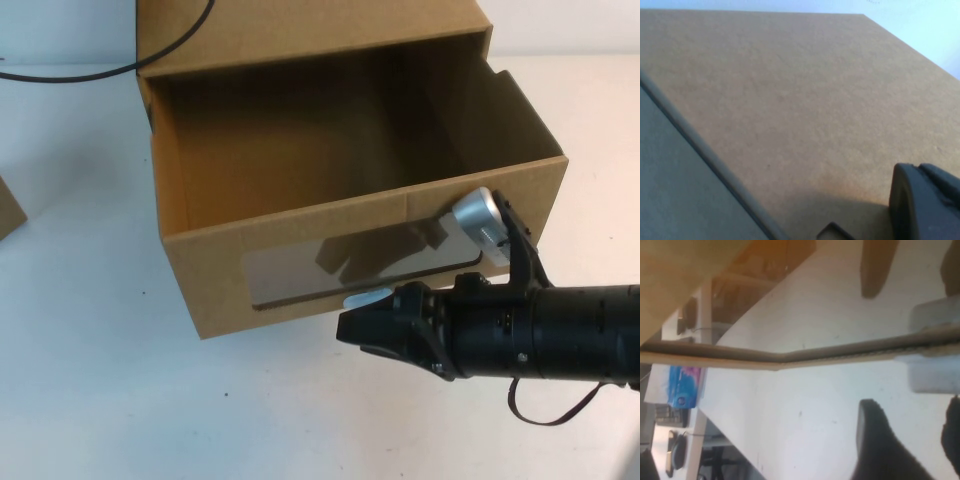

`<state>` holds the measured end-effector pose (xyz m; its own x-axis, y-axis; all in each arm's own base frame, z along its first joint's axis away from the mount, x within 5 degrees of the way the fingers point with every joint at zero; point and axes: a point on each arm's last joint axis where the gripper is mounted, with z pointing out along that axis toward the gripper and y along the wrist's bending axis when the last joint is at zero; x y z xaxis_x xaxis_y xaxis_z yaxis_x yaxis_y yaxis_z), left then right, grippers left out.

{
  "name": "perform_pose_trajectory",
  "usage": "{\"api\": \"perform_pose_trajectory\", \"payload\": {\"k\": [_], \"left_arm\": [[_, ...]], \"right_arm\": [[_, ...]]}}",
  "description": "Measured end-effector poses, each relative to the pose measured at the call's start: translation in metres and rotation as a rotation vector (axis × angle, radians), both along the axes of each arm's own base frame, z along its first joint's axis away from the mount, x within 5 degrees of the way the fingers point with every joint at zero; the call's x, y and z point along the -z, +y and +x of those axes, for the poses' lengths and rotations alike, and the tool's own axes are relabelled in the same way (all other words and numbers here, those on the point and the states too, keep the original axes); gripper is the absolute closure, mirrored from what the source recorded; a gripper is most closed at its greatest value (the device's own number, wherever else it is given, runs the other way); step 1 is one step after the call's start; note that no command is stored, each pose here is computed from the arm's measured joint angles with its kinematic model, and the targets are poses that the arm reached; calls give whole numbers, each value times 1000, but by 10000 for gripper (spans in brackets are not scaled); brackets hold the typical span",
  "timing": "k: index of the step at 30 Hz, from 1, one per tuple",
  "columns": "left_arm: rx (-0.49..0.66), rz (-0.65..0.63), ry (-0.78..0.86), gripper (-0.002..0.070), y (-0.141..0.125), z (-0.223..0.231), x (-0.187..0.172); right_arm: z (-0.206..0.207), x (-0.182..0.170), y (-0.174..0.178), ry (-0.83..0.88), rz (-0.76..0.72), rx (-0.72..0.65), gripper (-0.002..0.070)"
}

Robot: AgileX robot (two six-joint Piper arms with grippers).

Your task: Open the shoe box

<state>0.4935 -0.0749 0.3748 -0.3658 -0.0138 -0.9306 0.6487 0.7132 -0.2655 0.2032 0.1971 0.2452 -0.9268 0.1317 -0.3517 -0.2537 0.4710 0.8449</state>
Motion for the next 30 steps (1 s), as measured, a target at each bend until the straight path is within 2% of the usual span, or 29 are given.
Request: {"api": "perform_pose_trajectory", "payload": {"k": [22, 25, 30], "left_arm": [[1, 1, -1, 681, 0, 0, 1], [1, 0, -1, 681, 0, 0, 1], [3, 0, -4, 681, 0, 0, 0]], "right_arm": [[8, 4, -5, -8, -59, 104, 414], [9, 4, -6, 5, -55, 118, 454], [10, 3, -5, 20, -40, 130, 615]]}}
